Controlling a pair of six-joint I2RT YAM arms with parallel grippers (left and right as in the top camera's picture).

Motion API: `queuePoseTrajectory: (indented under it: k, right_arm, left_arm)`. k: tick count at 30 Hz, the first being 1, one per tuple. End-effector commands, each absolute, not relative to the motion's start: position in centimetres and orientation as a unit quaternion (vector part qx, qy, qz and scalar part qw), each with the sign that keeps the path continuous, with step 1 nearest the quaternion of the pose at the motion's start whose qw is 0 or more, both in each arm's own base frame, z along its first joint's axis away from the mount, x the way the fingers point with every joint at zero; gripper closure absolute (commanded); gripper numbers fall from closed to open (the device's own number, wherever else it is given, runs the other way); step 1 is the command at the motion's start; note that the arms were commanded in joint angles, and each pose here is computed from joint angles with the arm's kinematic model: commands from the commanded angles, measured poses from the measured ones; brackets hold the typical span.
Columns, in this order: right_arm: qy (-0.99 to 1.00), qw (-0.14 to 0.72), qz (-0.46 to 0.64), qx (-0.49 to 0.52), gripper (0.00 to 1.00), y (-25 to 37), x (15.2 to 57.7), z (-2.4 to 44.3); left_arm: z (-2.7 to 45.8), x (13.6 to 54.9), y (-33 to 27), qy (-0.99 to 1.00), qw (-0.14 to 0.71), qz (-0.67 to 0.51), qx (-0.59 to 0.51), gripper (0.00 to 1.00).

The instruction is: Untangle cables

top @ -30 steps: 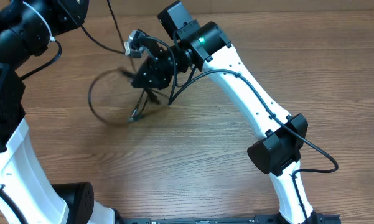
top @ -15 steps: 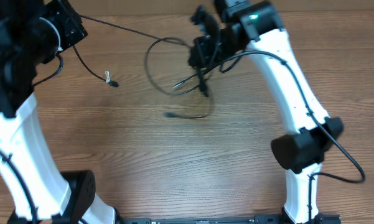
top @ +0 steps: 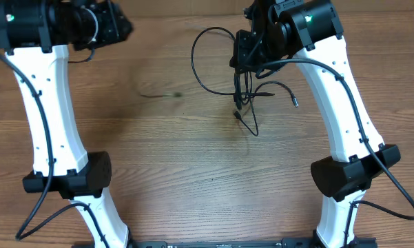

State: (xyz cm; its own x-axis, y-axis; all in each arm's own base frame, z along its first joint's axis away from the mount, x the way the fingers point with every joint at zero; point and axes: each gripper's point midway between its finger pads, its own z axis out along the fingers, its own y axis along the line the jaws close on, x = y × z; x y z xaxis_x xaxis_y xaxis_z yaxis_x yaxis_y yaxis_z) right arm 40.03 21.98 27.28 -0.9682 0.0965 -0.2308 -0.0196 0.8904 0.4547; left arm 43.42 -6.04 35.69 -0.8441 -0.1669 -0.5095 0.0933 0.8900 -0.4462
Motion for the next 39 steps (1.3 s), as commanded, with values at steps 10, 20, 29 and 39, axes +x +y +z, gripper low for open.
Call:
queuePoseTrajectory:
  k: [10, 20, 29, 39]
  right_arm:
    - [0.926, 0.16, 0.294, 0.174, 0.96, 22.9, 42.6, 30.4]
    - [0.921, 0.149, 0.295, 0.208, 0.74, 22.8, 42.6, 30.2]
    - [0.936, 0.161, 0.238, 0.204, 0.64, 19.0, 42.9, 29.0]
    - [0.935, 0.175, 0.201, 0.232, 0.58, 11.4, 44.6, 28.4]
  left_arm:
    - [37.2, 40.3, -12.0, 0.895, 0.246, -0.358, 0.104, 0.71]
    - [33.1, 39.5, -18.3, 0.918, 0.181, -0.325, 0.135, 0.69]
    - [29.3, 40.9, -16.4, 0.962, 0.159, -0.218, 0.031, 0.69]
    - [22.5, 42.4, -14.1, 0.983, 0.118, -0.14, -0.028, 0.68]
